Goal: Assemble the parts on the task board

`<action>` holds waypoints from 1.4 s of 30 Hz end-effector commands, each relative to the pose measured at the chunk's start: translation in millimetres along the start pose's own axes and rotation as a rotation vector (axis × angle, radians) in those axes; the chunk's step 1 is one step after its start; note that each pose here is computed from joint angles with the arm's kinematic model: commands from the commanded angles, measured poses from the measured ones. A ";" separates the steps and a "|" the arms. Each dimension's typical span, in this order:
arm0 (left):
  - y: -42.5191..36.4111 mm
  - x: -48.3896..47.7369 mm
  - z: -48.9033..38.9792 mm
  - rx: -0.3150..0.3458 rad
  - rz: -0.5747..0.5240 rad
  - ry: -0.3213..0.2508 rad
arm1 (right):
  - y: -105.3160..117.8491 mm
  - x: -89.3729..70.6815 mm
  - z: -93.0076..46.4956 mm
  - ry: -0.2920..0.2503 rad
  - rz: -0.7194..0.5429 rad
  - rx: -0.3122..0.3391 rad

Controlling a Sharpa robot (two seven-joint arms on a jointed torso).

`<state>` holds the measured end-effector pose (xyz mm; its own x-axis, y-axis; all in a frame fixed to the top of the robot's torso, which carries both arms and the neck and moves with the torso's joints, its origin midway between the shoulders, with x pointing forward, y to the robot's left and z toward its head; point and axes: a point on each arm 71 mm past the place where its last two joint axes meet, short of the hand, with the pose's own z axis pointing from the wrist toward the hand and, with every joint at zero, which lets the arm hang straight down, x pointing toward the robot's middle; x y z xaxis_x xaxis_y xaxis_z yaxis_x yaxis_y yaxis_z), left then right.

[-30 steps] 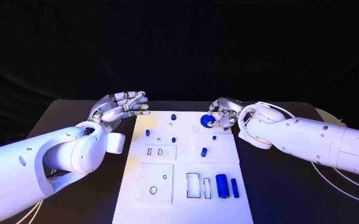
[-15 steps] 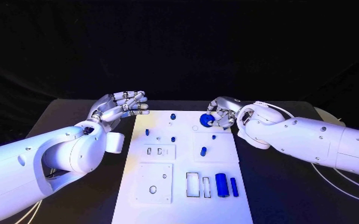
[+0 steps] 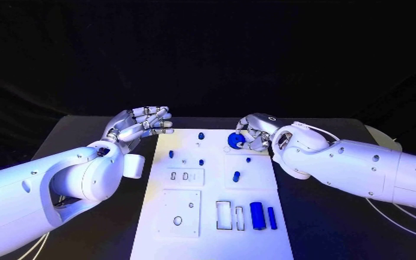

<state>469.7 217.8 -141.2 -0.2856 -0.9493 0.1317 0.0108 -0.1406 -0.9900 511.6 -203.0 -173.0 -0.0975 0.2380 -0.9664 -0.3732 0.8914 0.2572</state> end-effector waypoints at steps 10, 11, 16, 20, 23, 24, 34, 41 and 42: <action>-1.0 3.8 1.2 0.007 -0.005 0.026 | 55.9 -3.0 6.1 -0.124 -0.066 -0.138; -0.9 4.0 1.3 0.007 -0.005 0.027 | 59.9 -1.8 8.5 -0.126 -0.066 -0.145; -0.9 4.8 1.2 0.007 -0.006 0.029 | 74.1 4.3 18.9 -0.126 -0.070 -0.165; -0.9 5.2 1.1 0.007 -0.006 0.029 | 80.3 9.1 24.8 -0.122 -0.073 -0.172; -1.0 5.1 1.0 0.006 -0.006 0.029 | 84.3 13.4 28.3 -0.116 -0.074 -0.176; -1.0 5.1 1.0 0.006 -0.006 0.029 | 85.3 14.6 29.1 -0.114 -0.074 -0.177; -1.4 5.6 0.5 0.007 -0.005 0.031 | 96.6 31.0 37.0 -0.079 -0.075 -0.190; -1.7 5.0 0.0 0.007 -0.004 0.030 | 99.2 39.0 39.1 -0.063 -0.073 -0.190; -1.7 5.0 0.0 0.007 -0.004 0.030 | 99.1 39.5 39.6 -0.063 -0.073 -0.188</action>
<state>469.0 215.8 -141.1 -0.2937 -0.9467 0.1322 0.0079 -0.1407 -0.9900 507.2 -91.2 -184.4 -0.0080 0.2237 -0.9746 -0.5373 0.8211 0.1929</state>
